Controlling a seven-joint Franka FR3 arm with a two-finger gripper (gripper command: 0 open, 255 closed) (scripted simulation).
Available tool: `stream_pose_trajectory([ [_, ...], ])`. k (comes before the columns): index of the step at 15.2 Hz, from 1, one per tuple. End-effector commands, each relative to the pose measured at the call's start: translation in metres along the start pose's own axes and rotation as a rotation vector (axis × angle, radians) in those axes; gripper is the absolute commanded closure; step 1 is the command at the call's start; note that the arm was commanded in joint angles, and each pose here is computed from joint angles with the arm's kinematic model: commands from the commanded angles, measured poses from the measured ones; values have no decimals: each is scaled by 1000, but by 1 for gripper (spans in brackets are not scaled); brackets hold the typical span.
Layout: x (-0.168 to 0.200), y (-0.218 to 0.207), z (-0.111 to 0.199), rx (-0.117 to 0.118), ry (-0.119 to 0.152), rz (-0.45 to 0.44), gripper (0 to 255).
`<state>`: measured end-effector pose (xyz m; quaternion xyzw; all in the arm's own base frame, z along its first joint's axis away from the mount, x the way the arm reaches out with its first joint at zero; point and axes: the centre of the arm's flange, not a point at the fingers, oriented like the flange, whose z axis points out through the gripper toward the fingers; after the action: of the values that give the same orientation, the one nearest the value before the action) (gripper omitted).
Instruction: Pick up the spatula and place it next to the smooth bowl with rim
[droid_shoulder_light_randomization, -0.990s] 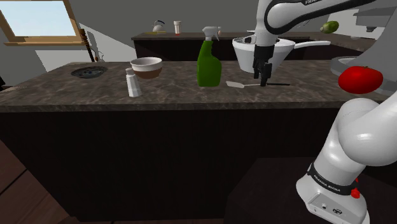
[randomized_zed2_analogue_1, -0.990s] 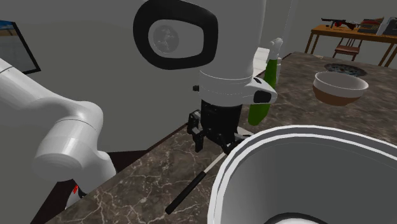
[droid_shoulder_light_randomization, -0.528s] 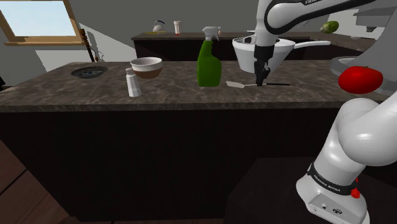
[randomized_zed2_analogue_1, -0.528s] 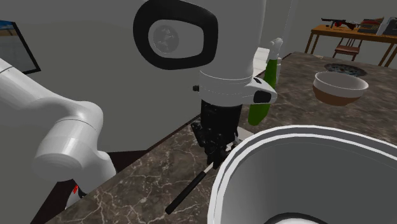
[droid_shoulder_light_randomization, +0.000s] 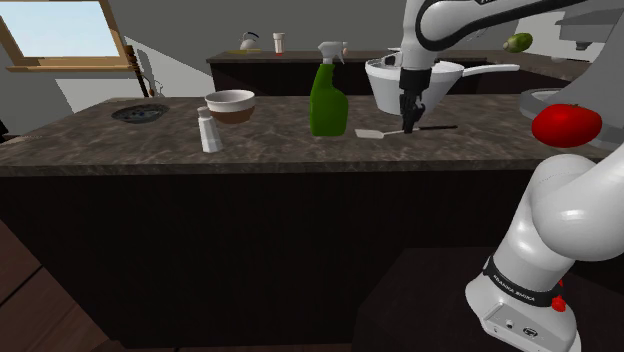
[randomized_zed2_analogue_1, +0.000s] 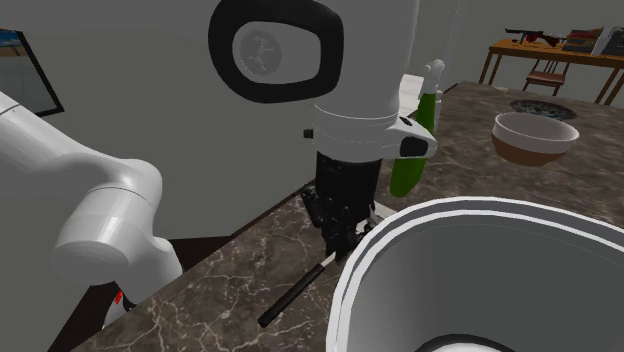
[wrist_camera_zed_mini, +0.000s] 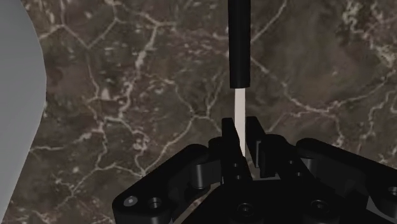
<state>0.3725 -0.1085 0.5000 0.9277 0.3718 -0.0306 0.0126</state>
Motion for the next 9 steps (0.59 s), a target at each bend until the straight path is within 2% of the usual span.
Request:
stream_pose_trajectory([
  [1,-1,0,-10,0,0,0,255],
  [9,-4,0,-52,0,0,0,255],
])
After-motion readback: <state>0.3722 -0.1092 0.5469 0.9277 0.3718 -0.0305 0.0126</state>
